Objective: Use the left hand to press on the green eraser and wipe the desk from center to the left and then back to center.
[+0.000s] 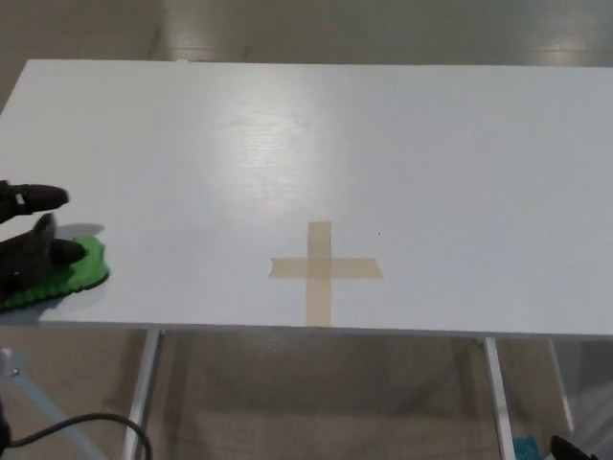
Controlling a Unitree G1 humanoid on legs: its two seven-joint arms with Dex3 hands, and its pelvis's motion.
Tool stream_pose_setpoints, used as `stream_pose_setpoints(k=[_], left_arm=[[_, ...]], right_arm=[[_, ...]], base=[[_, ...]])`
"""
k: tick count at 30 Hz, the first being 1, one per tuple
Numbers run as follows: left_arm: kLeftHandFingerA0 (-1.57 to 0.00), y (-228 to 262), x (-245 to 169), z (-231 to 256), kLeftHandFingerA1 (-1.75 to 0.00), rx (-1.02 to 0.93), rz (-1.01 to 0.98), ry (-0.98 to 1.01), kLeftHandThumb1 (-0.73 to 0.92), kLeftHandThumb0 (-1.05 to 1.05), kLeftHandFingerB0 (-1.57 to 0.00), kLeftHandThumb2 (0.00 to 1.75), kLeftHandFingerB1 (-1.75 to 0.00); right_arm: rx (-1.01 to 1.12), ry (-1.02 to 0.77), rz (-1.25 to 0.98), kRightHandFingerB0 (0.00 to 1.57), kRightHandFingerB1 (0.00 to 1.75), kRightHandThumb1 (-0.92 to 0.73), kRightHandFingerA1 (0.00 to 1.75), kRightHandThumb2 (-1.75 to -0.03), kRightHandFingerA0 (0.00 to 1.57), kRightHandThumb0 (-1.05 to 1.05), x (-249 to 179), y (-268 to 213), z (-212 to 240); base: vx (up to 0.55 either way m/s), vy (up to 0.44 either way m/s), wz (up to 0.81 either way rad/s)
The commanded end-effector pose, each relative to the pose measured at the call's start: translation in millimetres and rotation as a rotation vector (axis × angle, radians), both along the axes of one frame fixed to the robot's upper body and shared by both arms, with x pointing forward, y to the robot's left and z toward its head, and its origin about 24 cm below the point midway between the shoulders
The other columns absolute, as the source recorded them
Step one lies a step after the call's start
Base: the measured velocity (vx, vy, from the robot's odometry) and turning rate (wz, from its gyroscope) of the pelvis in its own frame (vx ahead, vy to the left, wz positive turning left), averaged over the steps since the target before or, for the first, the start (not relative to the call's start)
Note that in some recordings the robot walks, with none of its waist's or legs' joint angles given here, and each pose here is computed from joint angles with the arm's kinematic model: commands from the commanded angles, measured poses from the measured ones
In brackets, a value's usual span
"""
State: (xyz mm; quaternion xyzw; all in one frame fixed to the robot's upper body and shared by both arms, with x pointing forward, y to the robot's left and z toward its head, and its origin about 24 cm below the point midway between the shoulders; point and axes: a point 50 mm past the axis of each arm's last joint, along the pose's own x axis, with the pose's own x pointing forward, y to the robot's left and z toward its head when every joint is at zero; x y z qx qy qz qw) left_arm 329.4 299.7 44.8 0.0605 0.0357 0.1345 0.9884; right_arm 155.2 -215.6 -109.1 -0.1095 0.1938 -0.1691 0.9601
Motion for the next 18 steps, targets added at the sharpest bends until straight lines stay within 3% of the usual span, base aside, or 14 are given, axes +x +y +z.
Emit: stream_pose_setpoints(k=[1, 18], left_arm=[[-1.11, -50, 8, -20, -0.69, 0.055, -0.138, 0.079, 0.76, -0.22, -0.9, 0.7, -0.95], [-1.08, -182, 22, -11, -0.74, 0.032, -0.452, -0.002, 0.8, -0.19, -0.86, 0.73, -0.95]], right_arm=[[-0.015, 0.016, -0.008, 0.41, 0.36, -0.75, 0.49, -0.63, 0.55, -0.39, -3, 1, -2], [0.003, 0.001, 0.006, 0.4, 0.36, -0.75, 0.51, -0.62, 0.55, -0.39, 6, -1, 2]], base=[[0.0, 0.0, 0.0], [0.0, 0.0, 0.0]])
